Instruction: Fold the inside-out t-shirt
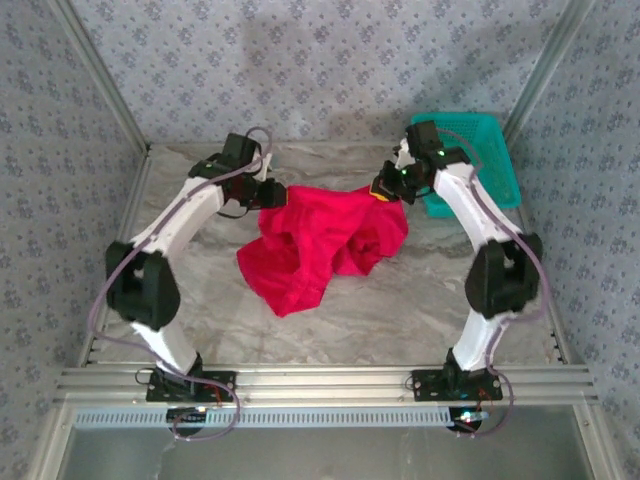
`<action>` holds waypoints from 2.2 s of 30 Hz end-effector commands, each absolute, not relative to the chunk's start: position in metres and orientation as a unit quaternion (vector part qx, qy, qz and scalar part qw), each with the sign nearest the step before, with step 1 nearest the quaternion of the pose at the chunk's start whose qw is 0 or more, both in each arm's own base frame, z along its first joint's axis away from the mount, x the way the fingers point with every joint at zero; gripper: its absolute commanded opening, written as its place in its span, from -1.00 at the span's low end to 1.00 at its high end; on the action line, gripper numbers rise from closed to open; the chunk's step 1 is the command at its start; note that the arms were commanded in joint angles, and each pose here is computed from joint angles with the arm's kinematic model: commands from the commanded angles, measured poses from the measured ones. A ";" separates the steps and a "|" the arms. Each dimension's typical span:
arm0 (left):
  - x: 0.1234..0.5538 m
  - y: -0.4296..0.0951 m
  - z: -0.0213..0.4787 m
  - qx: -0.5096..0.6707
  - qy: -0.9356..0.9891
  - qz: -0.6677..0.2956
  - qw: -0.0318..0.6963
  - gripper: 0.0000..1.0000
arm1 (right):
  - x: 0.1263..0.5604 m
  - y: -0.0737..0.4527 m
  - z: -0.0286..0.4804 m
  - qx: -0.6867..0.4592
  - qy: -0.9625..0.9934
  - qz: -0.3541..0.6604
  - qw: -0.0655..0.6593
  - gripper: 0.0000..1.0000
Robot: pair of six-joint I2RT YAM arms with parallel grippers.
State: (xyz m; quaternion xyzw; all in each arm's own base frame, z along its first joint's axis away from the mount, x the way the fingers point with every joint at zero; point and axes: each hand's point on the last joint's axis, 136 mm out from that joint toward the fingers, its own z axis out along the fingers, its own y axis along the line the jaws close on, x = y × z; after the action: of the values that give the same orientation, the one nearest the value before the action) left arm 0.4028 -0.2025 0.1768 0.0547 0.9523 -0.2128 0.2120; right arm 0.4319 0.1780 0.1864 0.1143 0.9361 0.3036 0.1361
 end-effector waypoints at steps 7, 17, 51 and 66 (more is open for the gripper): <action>0.356 -0.296 0.186 0.150 0.925 -0.226 0.264 0.70 | 0.482 0.183 0.148 0.141 0.942 0.284 0.108 -1.00; 0.342 -0.334 0.079 0.243 0.948 -0.124 0.164 0.59 | 0.472 0.179 0.158 0.139 0.940 0.292 0.109 -1.00; 0.366 -0.251 0.174 0.097 0.921 -0.357 0.124 -0.63 | 0.483 0.149 0.160 0.092 0.968 0.203 0.118 0.04; 0.379 -0.342 0.110 0.174 0.924 -0.320 0.119 0.33 | 0.367 0.170 0.101 0.091 0.963 0.230 0.109 -0.33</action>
State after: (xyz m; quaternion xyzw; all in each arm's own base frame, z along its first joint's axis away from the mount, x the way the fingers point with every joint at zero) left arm 0.3592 -0.3432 0.1184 0.1792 0.9199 -0.3335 0.1024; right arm 0.3556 0.1546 0.1059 0.0831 0.9732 0.1963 0.0868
